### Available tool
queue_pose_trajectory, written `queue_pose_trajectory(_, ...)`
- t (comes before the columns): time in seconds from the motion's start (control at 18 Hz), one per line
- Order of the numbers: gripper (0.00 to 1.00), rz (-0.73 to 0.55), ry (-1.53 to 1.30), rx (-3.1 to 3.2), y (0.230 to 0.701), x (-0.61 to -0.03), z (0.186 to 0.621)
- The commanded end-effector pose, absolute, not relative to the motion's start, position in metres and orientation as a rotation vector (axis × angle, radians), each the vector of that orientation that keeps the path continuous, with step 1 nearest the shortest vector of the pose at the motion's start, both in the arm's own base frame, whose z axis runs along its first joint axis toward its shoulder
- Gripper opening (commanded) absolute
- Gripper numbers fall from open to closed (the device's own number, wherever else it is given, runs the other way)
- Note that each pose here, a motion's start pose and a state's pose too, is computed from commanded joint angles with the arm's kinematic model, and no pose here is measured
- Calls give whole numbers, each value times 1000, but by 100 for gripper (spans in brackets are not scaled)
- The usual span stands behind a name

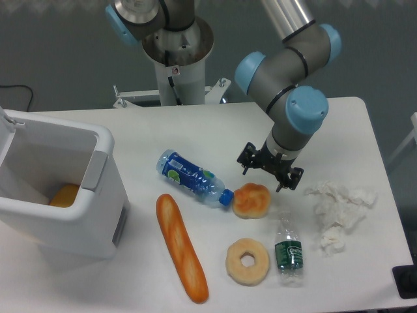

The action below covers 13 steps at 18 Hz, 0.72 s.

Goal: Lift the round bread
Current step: 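Move the open gripper over the round golden bread roll, then lower the gripper onto the bread roll and close on it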

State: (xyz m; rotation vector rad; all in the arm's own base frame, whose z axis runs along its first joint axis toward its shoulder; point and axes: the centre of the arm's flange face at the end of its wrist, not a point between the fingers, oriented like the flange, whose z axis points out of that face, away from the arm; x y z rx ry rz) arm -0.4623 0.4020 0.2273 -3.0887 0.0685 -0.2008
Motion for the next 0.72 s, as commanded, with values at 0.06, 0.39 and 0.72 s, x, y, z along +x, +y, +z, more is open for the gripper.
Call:
queue_pose_trajectory(0.06, 89, -205, 69, -3098, 402, -463, 223)
queue_pose_trajectory(0.39, 78, -180, 86, -3114, 409, -464, 205)
queue_pose_trajectory(0.72, 77, -163, 48, -3112, 412, -467, 202)
